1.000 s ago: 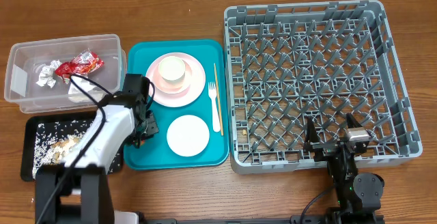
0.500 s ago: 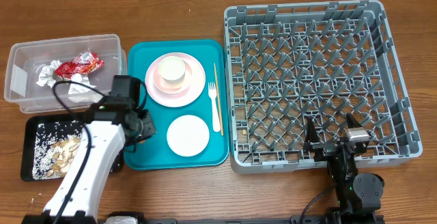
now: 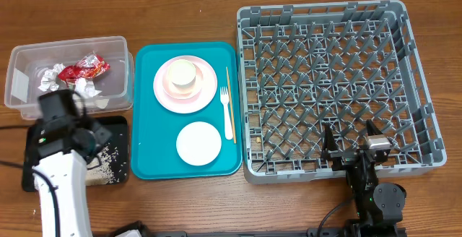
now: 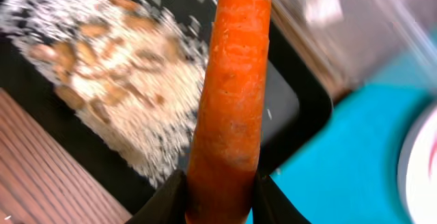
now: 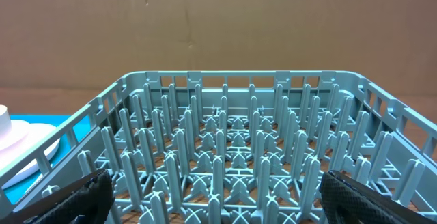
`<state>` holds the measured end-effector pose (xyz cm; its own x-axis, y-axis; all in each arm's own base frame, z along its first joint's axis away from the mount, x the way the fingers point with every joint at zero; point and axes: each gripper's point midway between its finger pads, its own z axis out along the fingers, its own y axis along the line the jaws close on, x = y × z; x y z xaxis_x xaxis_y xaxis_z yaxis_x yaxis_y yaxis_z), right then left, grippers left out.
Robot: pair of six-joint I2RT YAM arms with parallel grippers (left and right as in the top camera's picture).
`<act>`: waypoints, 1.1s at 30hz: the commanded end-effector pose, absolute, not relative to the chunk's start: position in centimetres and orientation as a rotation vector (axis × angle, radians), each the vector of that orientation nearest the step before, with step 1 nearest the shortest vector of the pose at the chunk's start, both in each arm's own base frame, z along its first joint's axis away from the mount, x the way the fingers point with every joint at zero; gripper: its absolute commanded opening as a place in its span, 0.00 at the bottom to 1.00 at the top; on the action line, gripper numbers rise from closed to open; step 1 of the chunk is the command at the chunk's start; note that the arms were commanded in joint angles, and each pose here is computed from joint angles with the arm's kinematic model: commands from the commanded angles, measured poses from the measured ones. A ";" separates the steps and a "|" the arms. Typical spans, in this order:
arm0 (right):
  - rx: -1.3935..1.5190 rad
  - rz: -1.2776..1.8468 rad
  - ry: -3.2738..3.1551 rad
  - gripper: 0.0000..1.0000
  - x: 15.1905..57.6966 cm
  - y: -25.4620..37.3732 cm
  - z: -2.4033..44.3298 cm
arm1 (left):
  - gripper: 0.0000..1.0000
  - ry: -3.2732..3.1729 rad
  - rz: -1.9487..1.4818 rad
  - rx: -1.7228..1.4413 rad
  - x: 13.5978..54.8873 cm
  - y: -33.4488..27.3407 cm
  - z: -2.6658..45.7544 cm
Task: Sort waste into correct bins and load items into the dishwasher
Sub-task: 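Move the carrot with the left gripper and drop it on the black tray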
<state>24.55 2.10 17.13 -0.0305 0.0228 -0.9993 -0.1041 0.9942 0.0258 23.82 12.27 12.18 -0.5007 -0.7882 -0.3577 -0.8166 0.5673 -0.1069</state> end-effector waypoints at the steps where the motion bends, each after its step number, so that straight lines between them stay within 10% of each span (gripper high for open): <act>1: -0.066 0.099 1.594 1.00 24.6 2.1 17.0 | 0.04 2.269 0.098 -1.494 23.7 15.0 12.4; 29: -0.066 0.099 1.593 1.00 24.6 2.1 17.0 | 0.05 2.203 -0.324 -1.746 28.3 14.2 3.8; 33: -0.066 0.099 1.594 1.00 24.6 2.1 17.0 | 0.43 2.269 -0.392 -1.532 30.0 13.9 5.5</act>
<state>24.55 2.10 17.11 -0.0312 0.0228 -0.9993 -0.1041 0.9942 0.0259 28.43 14.43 3.71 -0.2121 -0.9701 -0.1179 -0.9027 0.2407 -0.3567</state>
